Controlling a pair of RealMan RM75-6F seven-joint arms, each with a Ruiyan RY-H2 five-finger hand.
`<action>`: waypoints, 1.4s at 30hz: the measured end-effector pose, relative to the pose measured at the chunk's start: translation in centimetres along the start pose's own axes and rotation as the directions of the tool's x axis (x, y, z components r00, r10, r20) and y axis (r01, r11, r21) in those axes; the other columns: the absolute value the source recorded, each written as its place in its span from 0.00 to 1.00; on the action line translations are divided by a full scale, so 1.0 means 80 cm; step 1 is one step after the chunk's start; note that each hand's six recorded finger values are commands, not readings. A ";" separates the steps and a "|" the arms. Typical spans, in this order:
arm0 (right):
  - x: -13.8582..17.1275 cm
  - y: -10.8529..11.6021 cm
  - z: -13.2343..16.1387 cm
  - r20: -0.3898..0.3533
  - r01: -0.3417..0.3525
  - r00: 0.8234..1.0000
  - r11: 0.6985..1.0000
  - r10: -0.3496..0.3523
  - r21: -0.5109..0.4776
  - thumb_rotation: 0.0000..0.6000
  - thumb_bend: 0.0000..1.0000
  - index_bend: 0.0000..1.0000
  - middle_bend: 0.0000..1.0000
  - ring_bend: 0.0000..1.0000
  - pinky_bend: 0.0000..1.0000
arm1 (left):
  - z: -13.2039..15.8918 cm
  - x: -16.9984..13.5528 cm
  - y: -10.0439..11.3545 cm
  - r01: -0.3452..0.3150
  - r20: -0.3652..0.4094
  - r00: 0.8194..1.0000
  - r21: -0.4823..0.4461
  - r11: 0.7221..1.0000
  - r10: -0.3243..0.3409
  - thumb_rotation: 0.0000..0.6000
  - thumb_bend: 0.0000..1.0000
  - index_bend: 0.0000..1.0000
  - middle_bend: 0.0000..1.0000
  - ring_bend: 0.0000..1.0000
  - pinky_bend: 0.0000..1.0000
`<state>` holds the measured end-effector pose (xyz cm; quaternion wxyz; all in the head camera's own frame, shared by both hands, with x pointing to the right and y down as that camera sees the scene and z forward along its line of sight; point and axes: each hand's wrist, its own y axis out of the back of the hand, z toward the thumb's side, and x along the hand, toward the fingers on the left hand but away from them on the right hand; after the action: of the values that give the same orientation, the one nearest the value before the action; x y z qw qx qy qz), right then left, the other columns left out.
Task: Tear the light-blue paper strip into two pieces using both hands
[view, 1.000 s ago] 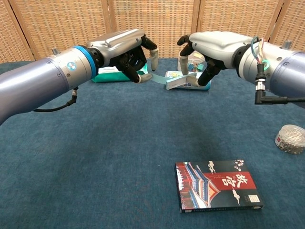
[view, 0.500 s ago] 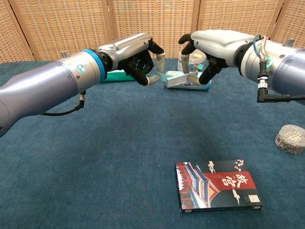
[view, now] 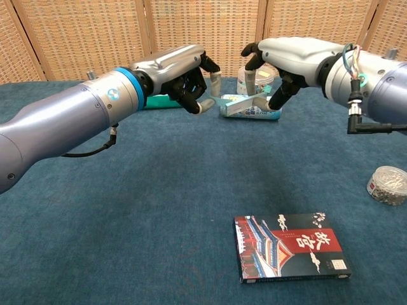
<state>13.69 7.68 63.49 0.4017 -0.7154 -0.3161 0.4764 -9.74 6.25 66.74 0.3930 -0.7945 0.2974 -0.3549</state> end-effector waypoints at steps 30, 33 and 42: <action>0.002 -0.004 -0.059 0.095 0.017 0.995 1.000 -0.015 -0.016 1.00 0.00 0.00 0.00 0.00 0.00 | -0.250 -0.129 0.088 0.060 -0.291 0.957 0.242 0.968 0.013 1.00 0.00 0.00 0.00 0.00 0.04; 0.013 0.010 -0.069 0.098 0.042 0.994 0.999 -0.039 -0.025 1.00 0.00 0.00 0.00 0.00 0.00 | -0.255 -0.147 0.105 0.050 -0.306 0.951 0.261 0.964 0.034 1.00 0.00 0.00 0.00 0.00 0.00; 0.091 0.049 -0.149 0.138 0.166 0.977 0.986 -0.164 0.001 1.00 0.00 0.00 0.00 0.00 0.00 | -0.269 -0.250 0.152 -0.050 -0.392 0.905 0.283 0.958 0.163 1.00 0.00 0.00 0.00 0.00 0.00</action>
<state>27.60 8.64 59.62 0.4134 -0.6542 -0.4037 0.4881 -40.71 6.15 59.42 0.4435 -0.6243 0.3661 -0.5286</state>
